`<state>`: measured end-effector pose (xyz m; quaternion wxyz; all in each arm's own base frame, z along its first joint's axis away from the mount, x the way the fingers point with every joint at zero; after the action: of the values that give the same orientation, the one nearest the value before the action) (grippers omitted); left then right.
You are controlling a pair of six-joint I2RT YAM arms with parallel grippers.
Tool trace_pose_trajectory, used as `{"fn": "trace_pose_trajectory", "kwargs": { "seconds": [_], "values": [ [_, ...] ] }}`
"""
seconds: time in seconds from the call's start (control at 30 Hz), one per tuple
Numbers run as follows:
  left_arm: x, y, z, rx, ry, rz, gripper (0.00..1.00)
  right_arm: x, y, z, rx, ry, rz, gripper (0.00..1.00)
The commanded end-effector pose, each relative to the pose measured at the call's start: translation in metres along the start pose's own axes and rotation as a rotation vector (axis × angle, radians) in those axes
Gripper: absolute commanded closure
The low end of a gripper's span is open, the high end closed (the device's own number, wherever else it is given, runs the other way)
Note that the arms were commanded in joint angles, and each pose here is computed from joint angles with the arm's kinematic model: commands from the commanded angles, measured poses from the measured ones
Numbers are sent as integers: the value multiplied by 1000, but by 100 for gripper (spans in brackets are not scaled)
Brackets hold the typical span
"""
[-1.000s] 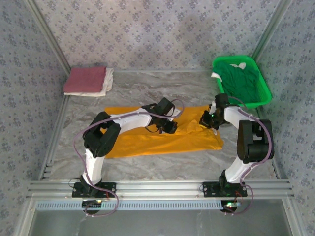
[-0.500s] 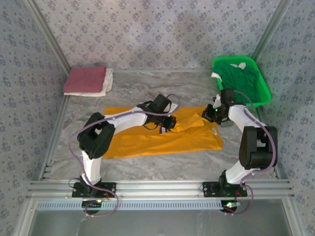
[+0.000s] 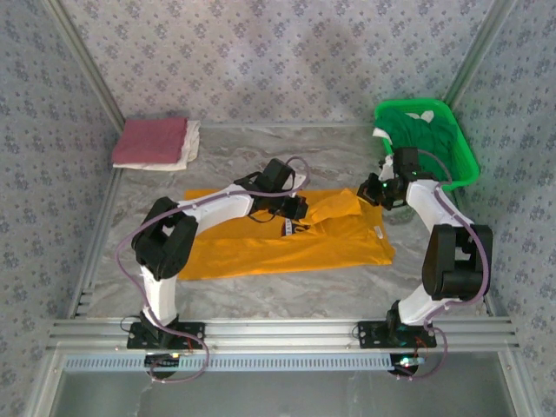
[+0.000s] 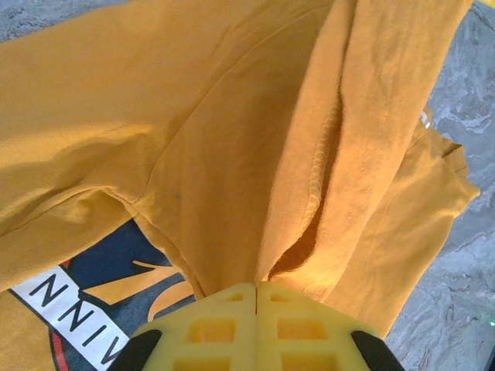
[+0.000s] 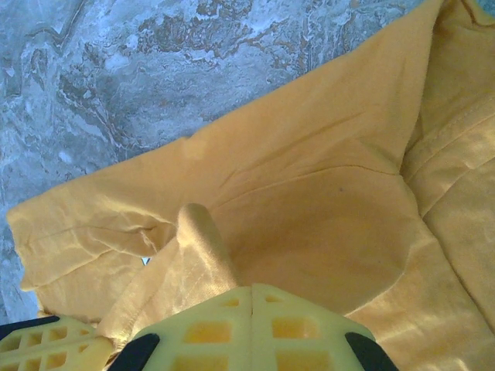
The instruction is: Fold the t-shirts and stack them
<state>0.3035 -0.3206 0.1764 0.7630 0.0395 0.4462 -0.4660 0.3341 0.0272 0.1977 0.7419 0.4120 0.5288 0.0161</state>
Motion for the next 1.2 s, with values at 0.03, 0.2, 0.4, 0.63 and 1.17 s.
{"fn": "trace_pose_trajectory", "kwargs": {
  "seconds": [0.03, 0.2, 0.4, 0.63, 1.17],
  "values": [
    [-14, -14, 17, 45, -49, -39, 96, 8, -6, 1, -23, -13, 19, 100],
    [-15, -39, 18, 161, -45, -71, 97, 11, -15, -3, -50, -38, -4, 100],
    [-2, -61, 0, 261, 43, -127, 97, 5, -34, -17, -60, -93, -33, 100],
    [14, -77, -32, 329, 138, -109, 83, 3, -70, -38, -18, -103, -75, 86],
    [-13, -75, -21, 362, -32, -75, 68, -37, -1, -44, -189, -215, -93, 70]
  ]
}}
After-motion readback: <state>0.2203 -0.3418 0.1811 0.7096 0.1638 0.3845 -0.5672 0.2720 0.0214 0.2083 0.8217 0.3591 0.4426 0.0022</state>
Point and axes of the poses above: each hand's point on the last joint's axis, 136 mm out from that joint toward the fingers, its own x axis out along the fingers, its own y axis along the line the jaws close on, z = x × y, the point moved 10 cm from there along -x, back along the fingers, and after that the axes turned 15 degrees about x, right-handed, at the moved point
